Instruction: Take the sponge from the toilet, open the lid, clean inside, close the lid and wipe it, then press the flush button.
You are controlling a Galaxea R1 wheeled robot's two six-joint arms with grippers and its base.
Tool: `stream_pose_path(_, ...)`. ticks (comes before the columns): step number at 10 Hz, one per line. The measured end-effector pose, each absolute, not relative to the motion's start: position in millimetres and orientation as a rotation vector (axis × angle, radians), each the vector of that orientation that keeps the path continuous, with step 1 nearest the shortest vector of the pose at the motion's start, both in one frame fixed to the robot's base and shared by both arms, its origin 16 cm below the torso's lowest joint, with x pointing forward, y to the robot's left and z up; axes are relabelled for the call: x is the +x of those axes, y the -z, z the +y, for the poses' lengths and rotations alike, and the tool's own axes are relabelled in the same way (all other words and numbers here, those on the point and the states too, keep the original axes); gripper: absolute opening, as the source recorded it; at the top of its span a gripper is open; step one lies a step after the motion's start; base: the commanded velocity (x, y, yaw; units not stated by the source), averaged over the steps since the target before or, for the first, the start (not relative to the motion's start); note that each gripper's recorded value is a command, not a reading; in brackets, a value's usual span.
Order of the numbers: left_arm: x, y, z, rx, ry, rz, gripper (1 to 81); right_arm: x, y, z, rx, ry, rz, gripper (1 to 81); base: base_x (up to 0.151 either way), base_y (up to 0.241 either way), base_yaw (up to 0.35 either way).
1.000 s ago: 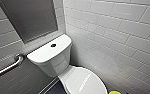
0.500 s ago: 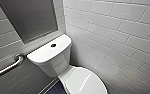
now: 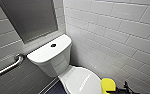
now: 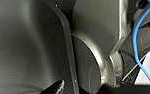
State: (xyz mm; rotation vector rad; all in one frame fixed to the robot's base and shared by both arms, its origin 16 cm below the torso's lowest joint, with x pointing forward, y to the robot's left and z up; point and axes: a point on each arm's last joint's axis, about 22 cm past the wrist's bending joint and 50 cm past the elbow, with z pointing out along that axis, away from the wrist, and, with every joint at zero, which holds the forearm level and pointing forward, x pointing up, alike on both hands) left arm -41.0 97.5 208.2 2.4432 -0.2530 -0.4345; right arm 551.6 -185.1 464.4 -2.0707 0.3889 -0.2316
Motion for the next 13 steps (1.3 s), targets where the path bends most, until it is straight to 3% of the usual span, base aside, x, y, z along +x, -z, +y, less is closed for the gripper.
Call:
stream_pose_path(5, -49.9, -203.0, 98.2, 2.465, 0.462, -0.259, 81.1, 652.5, -439.5, -73.3, -2.048, 0.272, 0.226, 1.0, 0.0, 0.0, 0.0)
stream_pose_path(13, -52.0, -202.3, 98.1, 2.471, 0.474, -0.264, 81.1, 694.4, -397.4, 84.9, -2.096, 0.234, 0.132, 1.0, 0.0, 0.0, 0.0)
